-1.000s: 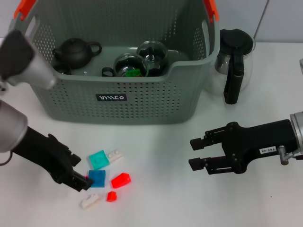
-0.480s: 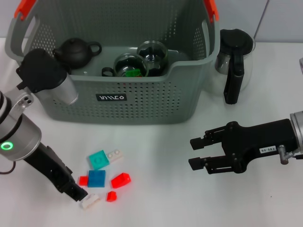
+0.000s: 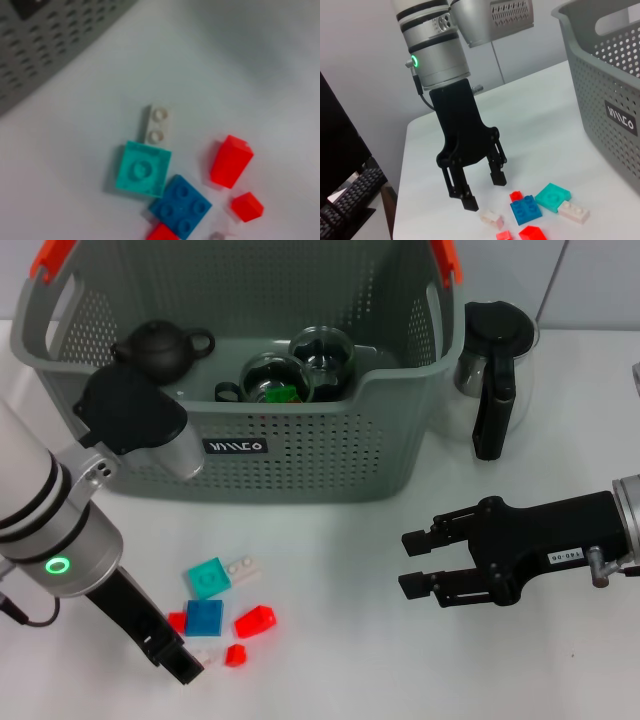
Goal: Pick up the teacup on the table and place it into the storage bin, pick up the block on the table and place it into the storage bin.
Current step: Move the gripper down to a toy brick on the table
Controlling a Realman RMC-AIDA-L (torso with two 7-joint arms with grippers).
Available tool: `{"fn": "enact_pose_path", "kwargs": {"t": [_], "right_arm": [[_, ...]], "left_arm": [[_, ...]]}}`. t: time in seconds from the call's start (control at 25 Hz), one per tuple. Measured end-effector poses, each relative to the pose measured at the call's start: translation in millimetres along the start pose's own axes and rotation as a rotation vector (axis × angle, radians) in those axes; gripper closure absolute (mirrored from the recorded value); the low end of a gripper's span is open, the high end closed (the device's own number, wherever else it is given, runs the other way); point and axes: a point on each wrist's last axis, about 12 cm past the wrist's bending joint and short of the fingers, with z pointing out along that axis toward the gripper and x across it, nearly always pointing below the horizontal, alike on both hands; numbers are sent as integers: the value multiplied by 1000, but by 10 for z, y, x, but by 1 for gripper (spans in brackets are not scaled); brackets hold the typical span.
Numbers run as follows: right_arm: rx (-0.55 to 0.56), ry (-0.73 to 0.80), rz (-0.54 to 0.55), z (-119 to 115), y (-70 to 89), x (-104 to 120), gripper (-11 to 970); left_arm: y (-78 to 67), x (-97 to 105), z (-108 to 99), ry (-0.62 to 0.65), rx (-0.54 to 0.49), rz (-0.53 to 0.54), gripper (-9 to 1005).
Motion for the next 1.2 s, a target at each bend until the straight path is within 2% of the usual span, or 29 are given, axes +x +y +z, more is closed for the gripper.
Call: {"fn": "enact_pose_path", "kwargs": {"t": [0.32,0.68,0.92,1.12,1.2], "right_arm": [[5,0,-3,-2,-2,9,396],[5,0,-2,-4,1,20,397],[5,-1,0,-5,4,27,397],[3,-1,4,0,6,34,397],[1,-1,7,3,8,41,397]], "left_arm": [[-89,-25,125,40,40,27,277],[-77,-61,235,35,30,23,278],[-109,-75,274,52,18,36,422],[-113,-87,279,50,13,39,494],[-113,-91,285,49,10,41,603]]}}
